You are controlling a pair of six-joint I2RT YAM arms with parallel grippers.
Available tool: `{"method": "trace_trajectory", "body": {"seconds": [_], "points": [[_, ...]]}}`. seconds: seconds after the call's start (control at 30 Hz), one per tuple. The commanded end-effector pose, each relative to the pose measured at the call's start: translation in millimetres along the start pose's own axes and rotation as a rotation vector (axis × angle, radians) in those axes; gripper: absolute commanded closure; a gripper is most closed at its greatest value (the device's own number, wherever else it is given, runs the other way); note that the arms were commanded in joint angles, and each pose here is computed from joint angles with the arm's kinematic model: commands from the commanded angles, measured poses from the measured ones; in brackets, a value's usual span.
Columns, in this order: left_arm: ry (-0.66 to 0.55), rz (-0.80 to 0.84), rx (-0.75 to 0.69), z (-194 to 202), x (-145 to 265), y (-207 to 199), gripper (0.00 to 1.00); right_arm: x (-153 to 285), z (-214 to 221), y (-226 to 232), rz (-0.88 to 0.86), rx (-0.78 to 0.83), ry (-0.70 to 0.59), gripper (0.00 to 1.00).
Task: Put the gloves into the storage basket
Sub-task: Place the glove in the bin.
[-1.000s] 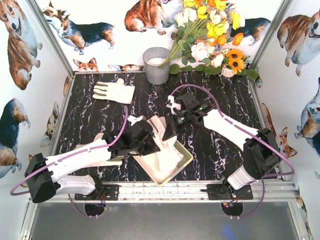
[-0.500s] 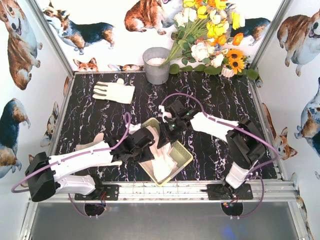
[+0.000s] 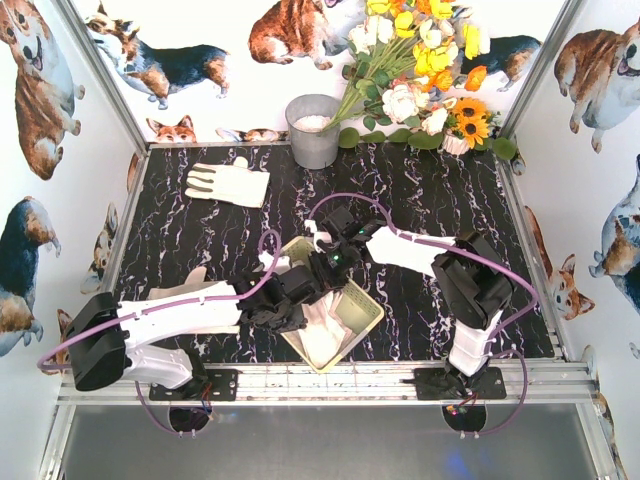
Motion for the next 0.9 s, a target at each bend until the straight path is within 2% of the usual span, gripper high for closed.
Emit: {"method": "trace_trajectory", "body": {"seconds": [0.0,0.07,0.17,0.3,0.47,0.7,0.87], "points": [[-0.062,0.005,-0.029,-13,19,-14,0.67,-3,-17,9,-0.031,0.100,-0.046,1.00],[-0.087,0.011,-0.034,-19,27,-19,0.57,-5,-15,6,-0.032,0.105,-0.032,1.00],[-0.116,0.015,-0.035,-27,39,-24,0.50,-6,-14,3,-0.029,0.113,-0.020,1.00],[-0.148,0.015,-0.026,-35,50,-28,0.49,-5,-13,3,-0.026,0.124,-0.012,1.00],[-0.176,0.039,-0.004,-41,52,-36,0.54,-4,-14,4,-0.021,0.121,-0.022,1.00],[-0.196,-0.029,0.027,-34,19,-8,0.74,-4,-17,7,-0.034,0.111,-0.055,1.00],[-0.294,0.011,0.058,-46,-2,-13,0.76,-3,-20,6,-0.022,0.112,-0.062,0.98]]}}
Point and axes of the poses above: each gripper's point midway between its finger pads, its own x axis back along the fingers, its own y axis along the line the jaws close on, z = x × y, the point moved 4 cm from there along x, back along the fingers, and after that the axes turned 8 degrees about -x, right-handed, at the moved point
